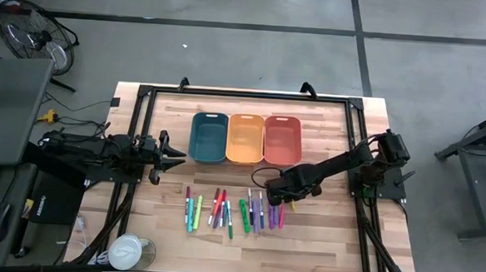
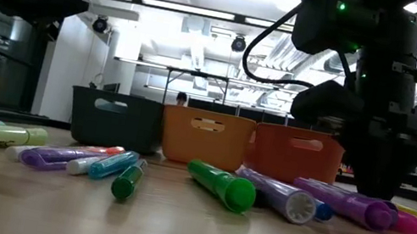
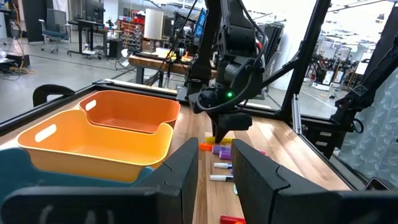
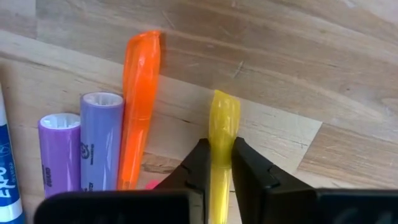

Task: Pick & Place Markers
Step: Put the yellow pen into the orange bin

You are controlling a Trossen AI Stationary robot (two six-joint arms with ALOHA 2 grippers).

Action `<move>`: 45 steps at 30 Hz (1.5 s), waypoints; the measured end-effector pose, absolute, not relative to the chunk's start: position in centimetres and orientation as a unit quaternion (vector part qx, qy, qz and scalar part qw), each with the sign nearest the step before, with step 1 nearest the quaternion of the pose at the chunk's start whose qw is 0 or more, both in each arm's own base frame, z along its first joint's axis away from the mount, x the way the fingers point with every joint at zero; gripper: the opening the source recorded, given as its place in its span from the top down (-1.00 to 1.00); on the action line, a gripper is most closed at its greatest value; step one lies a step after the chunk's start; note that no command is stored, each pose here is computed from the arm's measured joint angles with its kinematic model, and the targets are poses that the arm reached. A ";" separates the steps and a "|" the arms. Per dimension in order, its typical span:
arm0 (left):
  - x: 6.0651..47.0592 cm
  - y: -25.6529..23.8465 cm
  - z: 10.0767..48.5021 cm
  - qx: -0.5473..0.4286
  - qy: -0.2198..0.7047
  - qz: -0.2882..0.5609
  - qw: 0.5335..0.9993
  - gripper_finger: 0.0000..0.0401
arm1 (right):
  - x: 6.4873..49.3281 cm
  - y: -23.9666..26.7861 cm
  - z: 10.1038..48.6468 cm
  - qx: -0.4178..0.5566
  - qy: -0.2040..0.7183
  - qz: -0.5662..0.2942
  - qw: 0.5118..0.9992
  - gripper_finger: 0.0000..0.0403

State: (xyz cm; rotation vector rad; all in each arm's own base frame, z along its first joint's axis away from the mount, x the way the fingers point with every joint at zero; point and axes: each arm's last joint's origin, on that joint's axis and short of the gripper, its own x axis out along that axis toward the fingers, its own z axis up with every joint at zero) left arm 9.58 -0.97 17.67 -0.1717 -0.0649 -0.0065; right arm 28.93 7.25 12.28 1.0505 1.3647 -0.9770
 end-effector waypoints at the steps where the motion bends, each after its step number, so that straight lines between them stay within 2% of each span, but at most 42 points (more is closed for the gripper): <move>1: 9.6 -1.0 17.7 -0.086 -0.032 -0.003 0.996 0.53 | 28.9 7.3 12.3 0.443 0.576 -0.413 0.549 0.84; 14: 9.6 -1.0 17.7 -0.086 -0.033 -0.003 0.996 0.53 | 28.9 6.9 12.7 0.453 0.574 -0.408 0.546 0.84; 24: 9.6 -1.0 17.7 -0.086 -0.032 -0.004 0.996 0.53 | 28.6 6.5 14.7 0.471 0.554 -0.394 0.563 0.84; 34: 9.6 -1.0 17.7 -0.086 -0.032 -0.003 0.996 0.53 | 28.6 6.4 17.1 0.495 0.520 -0.360 0.596 0.84; 45: 9.6 -1.0 17.7 -0.086 -0.032 -0.003 0.996 0.53 | 28.9 4.6 22.0 0.514 0.423 -0.334 0.668 0.84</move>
